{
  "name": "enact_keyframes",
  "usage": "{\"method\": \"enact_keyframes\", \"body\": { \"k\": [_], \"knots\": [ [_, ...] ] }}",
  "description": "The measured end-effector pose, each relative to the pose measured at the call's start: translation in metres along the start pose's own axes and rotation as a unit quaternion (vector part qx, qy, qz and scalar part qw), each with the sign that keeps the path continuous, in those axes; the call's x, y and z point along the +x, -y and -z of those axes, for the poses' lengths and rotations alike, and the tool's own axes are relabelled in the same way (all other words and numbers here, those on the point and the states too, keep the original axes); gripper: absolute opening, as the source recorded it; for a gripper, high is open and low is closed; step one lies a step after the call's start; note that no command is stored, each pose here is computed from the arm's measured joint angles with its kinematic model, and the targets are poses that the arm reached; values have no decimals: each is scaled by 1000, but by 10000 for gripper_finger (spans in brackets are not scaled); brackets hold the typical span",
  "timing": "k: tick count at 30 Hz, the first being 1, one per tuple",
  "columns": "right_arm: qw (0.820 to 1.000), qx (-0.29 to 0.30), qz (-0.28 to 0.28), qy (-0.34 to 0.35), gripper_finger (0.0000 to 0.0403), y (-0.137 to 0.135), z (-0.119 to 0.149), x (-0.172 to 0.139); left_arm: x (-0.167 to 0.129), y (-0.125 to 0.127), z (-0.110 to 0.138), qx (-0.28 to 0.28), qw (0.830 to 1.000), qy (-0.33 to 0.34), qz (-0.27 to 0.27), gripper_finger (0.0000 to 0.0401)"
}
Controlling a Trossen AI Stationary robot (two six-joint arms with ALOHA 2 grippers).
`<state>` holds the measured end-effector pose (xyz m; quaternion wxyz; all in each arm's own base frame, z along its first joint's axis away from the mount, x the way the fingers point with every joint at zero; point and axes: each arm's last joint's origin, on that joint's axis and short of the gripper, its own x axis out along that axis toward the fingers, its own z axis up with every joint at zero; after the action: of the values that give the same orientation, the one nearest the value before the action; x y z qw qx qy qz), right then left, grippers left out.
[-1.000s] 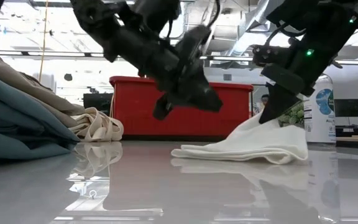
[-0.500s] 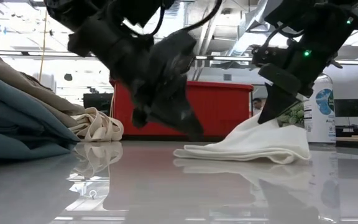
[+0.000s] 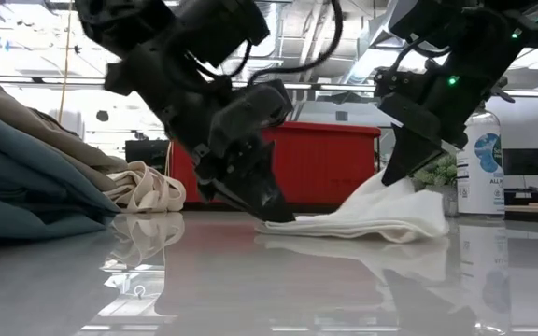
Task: Fold Laundry from Bin
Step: Fold the white underwear
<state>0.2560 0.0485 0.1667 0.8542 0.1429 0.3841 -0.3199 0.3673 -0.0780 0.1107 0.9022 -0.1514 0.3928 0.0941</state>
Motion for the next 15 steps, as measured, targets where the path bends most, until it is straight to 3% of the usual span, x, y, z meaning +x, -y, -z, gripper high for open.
{"method": "enact_keyframes", "body": {
  "k": [7, 15],
  "knots": [
    [999, 48, -9, -10, 25, -3, 4, -2, 1, -36, -9, -26, 997, -56, -35, 0],
    [995, 96, -12, -21, 25, -5, 9, -6, -23, -76, -35, -54, 995, -48, -71, 0]
  ]
}}
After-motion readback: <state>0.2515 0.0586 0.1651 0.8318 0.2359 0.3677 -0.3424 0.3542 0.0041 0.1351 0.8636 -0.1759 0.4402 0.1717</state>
